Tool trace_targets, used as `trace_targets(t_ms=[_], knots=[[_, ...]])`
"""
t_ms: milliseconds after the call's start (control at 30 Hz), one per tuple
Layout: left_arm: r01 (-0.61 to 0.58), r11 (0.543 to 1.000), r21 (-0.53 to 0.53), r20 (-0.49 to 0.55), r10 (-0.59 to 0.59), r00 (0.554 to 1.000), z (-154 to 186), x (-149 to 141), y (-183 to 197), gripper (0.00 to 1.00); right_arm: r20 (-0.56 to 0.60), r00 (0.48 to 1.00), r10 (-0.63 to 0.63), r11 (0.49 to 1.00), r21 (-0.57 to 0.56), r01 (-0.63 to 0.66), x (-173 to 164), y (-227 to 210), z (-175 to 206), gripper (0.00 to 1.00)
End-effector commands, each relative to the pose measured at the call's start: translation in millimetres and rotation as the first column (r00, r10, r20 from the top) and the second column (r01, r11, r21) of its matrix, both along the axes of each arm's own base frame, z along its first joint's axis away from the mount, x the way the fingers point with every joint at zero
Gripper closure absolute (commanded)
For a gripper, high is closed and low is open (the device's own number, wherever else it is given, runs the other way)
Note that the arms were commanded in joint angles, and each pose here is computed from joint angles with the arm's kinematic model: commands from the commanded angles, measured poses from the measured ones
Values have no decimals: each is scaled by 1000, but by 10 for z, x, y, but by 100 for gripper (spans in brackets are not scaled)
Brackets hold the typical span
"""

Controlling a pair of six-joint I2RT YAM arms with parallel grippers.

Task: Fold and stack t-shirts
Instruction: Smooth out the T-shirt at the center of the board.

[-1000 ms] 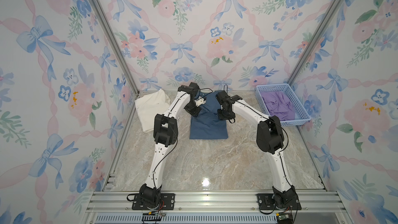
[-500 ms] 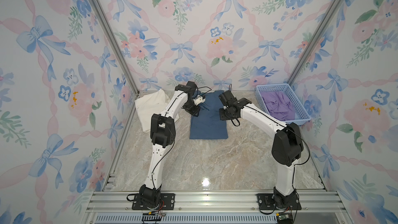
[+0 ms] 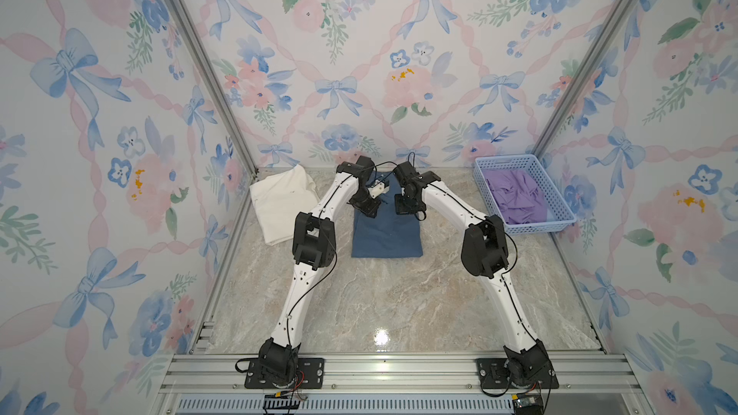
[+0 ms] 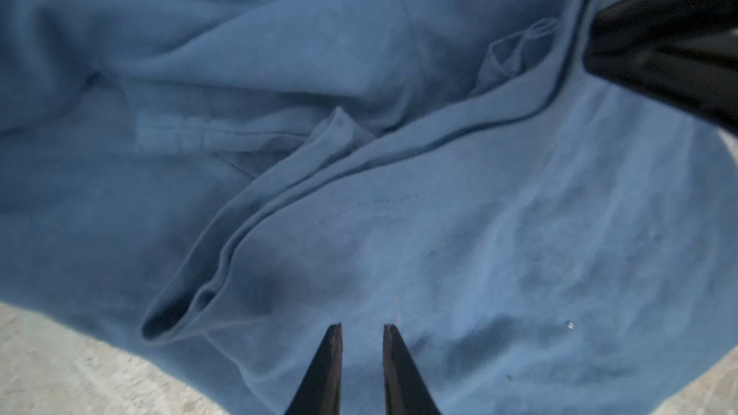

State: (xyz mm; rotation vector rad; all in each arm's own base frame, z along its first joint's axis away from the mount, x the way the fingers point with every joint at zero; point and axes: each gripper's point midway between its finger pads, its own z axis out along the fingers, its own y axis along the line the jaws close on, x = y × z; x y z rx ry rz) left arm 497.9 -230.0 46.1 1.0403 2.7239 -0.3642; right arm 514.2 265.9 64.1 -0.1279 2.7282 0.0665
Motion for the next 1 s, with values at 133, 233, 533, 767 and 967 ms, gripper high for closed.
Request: trace_targets(t_ms=[133,233,533,767,967], knots=[[-191,975,111,42,187,981,-158,207,377,77,-78,994,-71,997,30,73,50,-128,-292,100],[-199,969,147,58,193,980,-150,169,444,76,-117,988,-97,995,24,100,1,-177,-402,100],[-201,956,215,73,189,979,-66,35,585,73,-216,970,-107,987,91,130,-114,-206,-558,98],[-109,993,45,133,103,986,685,-109,385,62,-29,1000,4,992,124,0,-448,-62,190,65],[-8,998,69,80,3,997,798,-719,481,54,-95,993,74,995,76,-66,-1200,-60,353,62]])
